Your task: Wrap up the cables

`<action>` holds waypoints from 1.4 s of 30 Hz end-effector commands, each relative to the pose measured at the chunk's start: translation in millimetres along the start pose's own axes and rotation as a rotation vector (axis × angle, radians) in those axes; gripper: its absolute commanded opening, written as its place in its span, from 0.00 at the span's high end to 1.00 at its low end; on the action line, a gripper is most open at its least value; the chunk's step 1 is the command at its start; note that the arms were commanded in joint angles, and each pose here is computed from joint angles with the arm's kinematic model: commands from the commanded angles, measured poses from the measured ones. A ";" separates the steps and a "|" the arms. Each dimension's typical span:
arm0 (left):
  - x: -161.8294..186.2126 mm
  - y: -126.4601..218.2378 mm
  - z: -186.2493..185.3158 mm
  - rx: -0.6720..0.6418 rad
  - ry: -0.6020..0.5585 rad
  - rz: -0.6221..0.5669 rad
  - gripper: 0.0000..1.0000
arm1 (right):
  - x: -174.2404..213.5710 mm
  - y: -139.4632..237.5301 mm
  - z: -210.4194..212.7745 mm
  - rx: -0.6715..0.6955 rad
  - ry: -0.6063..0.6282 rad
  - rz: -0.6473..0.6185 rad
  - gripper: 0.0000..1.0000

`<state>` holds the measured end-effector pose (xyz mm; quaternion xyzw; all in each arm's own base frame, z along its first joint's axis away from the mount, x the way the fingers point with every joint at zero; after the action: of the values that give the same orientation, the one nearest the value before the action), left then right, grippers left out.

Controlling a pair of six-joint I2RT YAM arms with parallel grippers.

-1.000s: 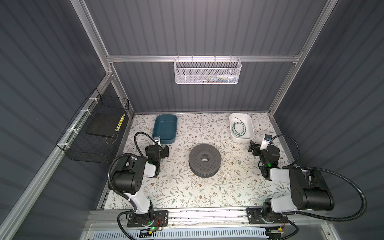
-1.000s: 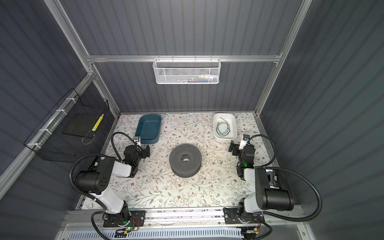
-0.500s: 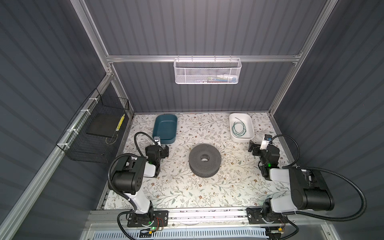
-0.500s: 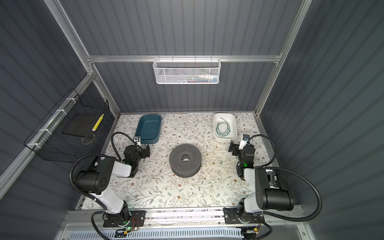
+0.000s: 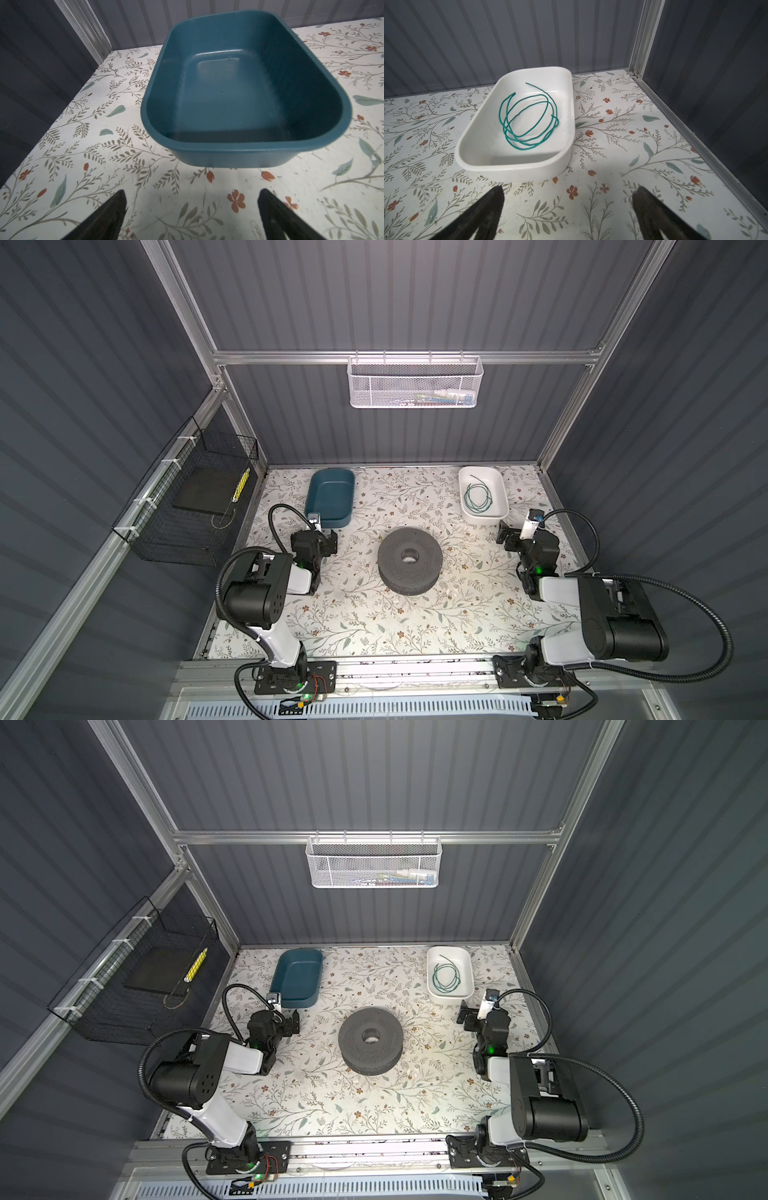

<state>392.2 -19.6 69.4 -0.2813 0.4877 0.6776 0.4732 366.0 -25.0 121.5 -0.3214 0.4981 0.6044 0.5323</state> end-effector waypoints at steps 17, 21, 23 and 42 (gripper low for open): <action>-3.2 -2.4 4.5 -0.011 0.021 -0.007 0.00 | -0.6 -0.6 6.6 -0.036 0.002 0.002 0.01; -2.9 -2.5 4.3 -0.010 0.020 -0.006 0.00 | -0.6 -0.7 6.5 -0.035 0.002 0.002 0.01; -2.8 -2.3 4.4 -0.011 0.020 -0.006 0.01 | -0.7 -0.6 6.3 -0.035 0.002 0.002 0.01; -3.2 -2.4 4.4 -0.010 0.020 -0.007 0.01 | -0.2 -1.9 6.3 -0.034 0.002 0.008 0.01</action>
<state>392.2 -19.6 69.4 -0.2813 0.4877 0.6776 0.4732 366.1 -21.5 121.3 -0.3252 0.4931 0.6118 0.5261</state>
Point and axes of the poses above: each gripper's point midway between its finger pads, its own y axis back along the fingers, its own z axis along the line the jaws close on, x = y × z, the point moved 2 cm from there along y, back along the fingers, and after that the axes turned 15 degrees about -y, right-handed, at the moved point
